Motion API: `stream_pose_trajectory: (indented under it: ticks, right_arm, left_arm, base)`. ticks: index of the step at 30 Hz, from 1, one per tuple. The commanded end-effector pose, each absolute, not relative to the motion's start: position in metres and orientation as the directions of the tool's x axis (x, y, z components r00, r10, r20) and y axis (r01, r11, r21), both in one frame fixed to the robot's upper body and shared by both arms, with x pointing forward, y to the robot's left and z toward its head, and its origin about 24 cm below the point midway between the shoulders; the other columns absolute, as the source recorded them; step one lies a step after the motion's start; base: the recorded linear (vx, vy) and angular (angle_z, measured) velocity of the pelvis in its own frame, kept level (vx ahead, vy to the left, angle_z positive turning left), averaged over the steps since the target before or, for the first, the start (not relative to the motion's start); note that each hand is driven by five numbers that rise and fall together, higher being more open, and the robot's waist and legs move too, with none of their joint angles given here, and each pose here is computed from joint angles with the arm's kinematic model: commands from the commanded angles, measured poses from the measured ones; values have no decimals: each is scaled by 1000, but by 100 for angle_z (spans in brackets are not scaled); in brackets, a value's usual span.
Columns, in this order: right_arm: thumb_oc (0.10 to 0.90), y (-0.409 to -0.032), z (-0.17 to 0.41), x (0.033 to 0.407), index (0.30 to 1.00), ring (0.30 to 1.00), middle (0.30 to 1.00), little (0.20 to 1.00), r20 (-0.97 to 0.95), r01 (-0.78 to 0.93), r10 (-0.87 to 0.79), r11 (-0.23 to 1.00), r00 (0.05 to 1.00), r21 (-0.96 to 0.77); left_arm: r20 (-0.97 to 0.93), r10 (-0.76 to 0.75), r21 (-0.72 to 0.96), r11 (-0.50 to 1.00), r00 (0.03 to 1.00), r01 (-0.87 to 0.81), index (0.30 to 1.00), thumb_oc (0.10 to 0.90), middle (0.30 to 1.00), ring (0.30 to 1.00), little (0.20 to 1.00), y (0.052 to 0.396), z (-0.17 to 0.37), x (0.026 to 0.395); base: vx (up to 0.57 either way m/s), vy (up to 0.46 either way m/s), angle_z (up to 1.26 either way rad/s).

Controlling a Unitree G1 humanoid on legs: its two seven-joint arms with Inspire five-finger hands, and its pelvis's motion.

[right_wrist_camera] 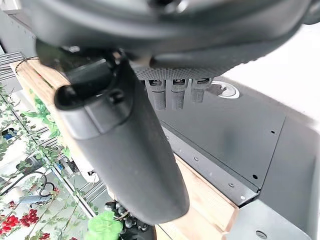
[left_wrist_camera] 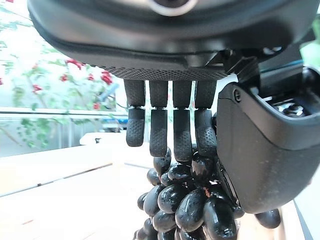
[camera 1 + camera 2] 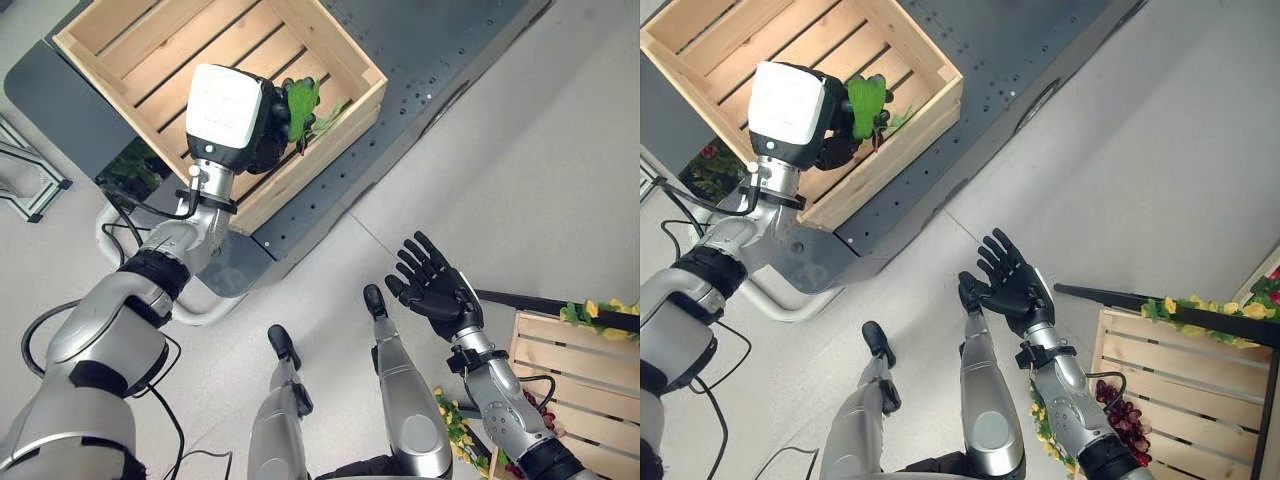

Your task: Pick up the fruits from the basket on one side to the basket on the other side

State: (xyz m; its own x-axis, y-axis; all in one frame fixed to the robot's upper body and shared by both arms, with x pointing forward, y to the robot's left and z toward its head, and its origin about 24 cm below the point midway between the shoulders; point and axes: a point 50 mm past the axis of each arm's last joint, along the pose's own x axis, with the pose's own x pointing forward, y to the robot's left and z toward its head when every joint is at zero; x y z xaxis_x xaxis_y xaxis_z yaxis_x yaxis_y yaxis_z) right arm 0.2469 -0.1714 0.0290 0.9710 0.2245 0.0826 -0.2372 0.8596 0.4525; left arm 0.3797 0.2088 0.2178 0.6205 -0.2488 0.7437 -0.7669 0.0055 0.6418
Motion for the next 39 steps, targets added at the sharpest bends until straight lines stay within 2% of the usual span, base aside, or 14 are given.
stream_pose_trajectory:
  ticks: [1,4,11,13,16,19,23,25,29,35,39]
  right_arm:
    - [800,-180,68,244,900,900,900,900,298,-279,153,849,942,449]
    - [800,-182,70,242,900,900,900,900,315,-260,123,860,941,440]
    - [800,-182,91,237,900,900,900,900,403,-219,59,905,913,364]
    - [800,-182,98,236,900,900,900,900,431,-217,49,911,901,351]
    - [800,-183,116,233,900,900,900,900,512,-228,49,929,858,293]
    - [800,-178,132,234,900,900,900,900,562,-256,78,935,824,246]
    - [800,-172,150,238,900,900,900,900,599,-326,154,926,785,189]
    - [800,-169,161,242,900,900,900,900,615,-357,205,924,762,135]
    - [800,-159,173,246,900,900,900,900,622,-442,291,891,727,101]
    - [800,-144,177,251,900,900,900,900,580,-533,398,843,711,76]
    - [800,-139,177,252,900,900,900,900,558,-578,443,812,702,82]
  left_arm:
    - [965,-106,256,156,241,-954,300,400,300,300,300,227,295,357]
    - [983,33,162,321,182,-933,300,400,300,300,300,229,286,350]
    - [960,231,-17,610,157,-792,300,400,300,300,300,219,251,327]
    - [950,260,-49,668,171,-743,300,400,300,300,300,215,246,322]
    - [909,334,-150,822,251,-549,300,400,300,300,300,201,234,306]
    - [870,359,-215,894,339,-394,300,400,300,300,300,185,223,294]
    - [820,352,-271,933,452,-237,300,400,300,300,300,170,212,287]
    - [775,321,-298,945,545,-134,300,400,300,300,300,165,202,285]
    - [745,229,-288,958,626,-8,300,400,300,300,300,155,192,282]
    - [689,68,-242,960,722,140,300,400,300,300,300,144,175,278]
    - [674,-12,-151,977,739,153,300,400,300,300,300,140,167,276]
  base:
    - [-16,-6,5]
    - [-5,-3,1]
    - [38,-9,11]
    - [62,12,9]
    - [78,14,5]
    - [106,18,3]
    - [119,24,-3]
    - [136,-3,-3]
    - [88,-14,-4]
    - [59,-30,2]
    - [29,-26,7]
